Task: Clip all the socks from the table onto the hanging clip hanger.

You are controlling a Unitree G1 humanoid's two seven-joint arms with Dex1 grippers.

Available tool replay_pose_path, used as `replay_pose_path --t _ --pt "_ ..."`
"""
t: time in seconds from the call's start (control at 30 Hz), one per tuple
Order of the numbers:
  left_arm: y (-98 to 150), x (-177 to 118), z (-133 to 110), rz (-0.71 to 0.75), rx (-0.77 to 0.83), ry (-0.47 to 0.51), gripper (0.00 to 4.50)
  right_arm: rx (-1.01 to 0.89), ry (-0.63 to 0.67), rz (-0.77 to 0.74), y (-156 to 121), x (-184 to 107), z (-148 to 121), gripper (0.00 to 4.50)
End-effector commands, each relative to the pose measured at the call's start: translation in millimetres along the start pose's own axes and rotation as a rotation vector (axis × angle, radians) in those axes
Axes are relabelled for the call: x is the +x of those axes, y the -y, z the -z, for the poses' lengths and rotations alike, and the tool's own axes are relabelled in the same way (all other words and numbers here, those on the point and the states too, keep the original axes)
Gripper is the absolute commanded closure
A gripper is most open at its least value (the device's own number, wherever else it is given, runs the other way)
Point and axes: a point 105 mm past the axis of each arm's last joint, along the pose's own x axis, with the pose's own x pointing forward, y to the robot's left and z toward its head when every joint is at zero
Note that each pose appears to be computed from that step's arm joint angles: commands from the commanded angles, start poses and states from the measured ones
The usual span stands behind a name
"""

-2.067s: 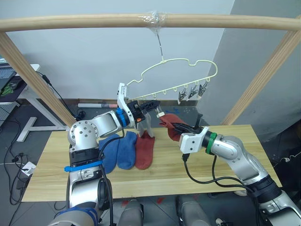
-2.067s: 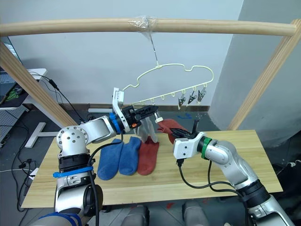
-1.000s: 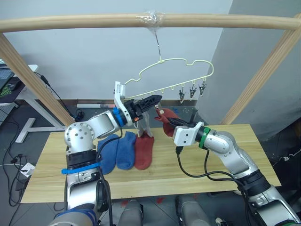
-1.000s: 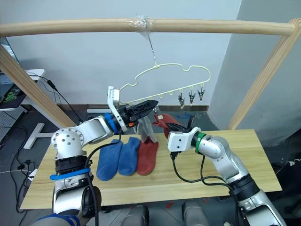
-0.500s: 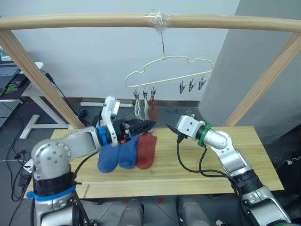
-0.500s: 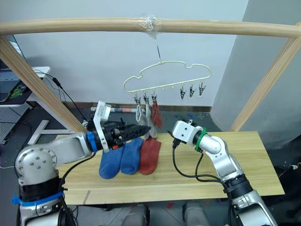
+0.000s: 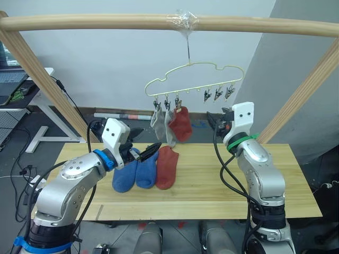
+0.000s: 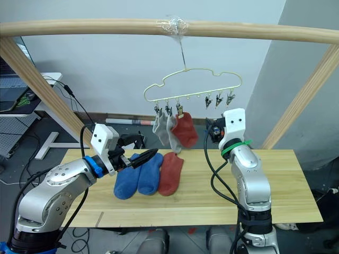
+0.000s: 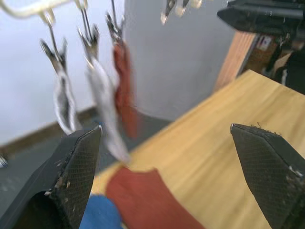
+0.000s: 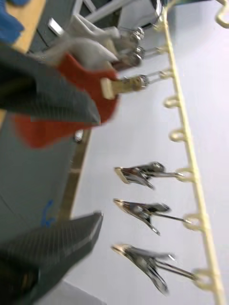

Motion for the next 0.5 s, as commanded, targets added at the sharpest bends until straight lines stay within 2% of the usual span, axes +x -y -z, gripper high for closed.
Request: replay_pose_path --t 0.03,0.5 --pt "5 9 -19 0.032 0.061 0.081 0.0 0.0 0.073 0.01 -5 6 -22 1.89" --pt "8 18 -38 0.028 0.113 0.152 0.0 0.058 0.065 0.001 -19 36 -19 1.89"
